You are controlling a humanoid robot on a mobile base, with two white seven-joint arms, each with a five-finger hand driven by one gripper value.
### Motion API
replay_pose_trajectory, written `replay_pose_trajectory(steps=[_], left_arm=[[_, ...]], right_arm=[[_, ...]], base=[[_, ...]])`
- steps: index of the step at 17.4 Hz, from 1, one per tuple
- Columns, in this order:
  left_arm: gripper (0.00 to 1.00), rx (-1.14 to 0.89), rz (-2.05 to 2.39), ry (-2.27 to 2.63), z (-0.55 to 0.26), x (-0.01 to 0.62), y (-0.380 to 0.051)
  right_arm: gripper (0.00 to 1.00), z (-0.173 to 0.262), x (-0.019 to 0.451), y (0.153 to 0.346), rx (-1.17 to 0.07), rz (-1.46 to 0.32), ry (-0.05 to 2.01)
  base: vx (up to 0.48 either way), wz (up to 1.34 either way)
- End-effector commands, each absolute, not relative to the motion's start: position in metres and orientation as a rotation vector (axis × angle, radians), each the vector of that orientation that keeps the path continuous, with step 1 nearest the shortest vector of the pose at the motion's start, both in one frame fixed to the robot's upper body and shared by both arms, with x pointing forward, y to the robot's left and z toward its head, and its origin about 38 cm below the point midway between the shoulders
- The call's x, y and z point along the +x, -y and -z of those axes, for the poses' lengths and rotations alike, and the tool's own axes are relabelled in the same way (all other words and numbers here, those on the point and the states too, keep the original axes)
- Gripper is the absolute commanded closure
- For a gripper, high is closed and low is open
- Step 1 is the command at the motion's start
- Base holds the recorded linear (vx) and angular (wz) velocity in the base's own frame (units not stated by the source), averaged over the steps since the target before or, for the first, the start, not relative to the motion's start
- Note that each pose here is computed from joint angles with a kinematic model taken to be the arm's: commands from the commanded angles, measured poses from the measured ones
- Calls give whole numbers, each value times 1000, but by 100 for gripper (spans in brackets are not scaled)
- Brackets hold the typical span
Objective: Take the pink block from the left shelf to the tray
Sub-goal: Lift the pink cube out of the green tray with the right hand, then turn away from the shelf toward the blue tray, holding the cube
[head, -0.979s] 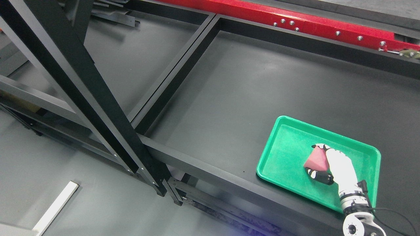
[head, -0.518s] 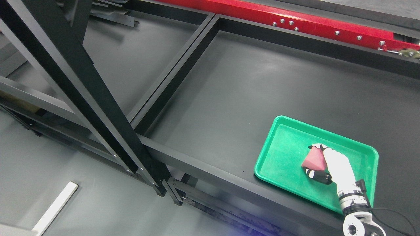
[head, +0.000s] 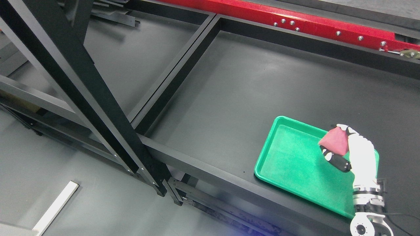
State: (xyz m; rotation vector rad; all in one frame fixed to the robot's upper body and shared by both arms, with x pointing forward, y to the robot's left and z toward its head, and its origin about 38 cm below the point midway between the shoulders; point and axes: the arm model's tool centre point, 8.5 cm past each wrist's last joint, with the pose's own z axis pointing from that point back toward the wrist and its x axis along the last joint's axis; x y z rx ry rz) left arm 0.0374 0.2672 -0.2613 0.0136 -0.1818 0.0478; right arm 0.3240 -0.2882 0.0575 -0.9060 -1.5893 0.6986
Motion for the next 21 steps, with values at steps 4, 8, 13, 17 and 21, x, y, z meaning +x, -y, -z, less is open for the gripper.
replay_pose_trajectory(steps=[4, 8, 13, 17, 21], left_arm=[[0, 31, -45, 174, 261, 31, -278], [0, 31, -45, 174, 261, 31, -278], [0, 31, -45, 174, 261, 31, -278], [0, 31, -45, 174, 261, 31, -278], [0, 31, -45, 174, 261, 31, -278]], right_arm=[[98, -99, 311, 317, -1000, -404, 1709], [98, -101, 310, 320, -997, -380, 1715], [98, -98, 305, 320, -989, -384, 1713], [98, -96, 304, 320, -988, -387, 1708], [98, -95, 302, 319, -982, -392, 1711]], base=[[-6, 13], [-23, 51], [-65, 259], [-124, 622], [-147, 864]])
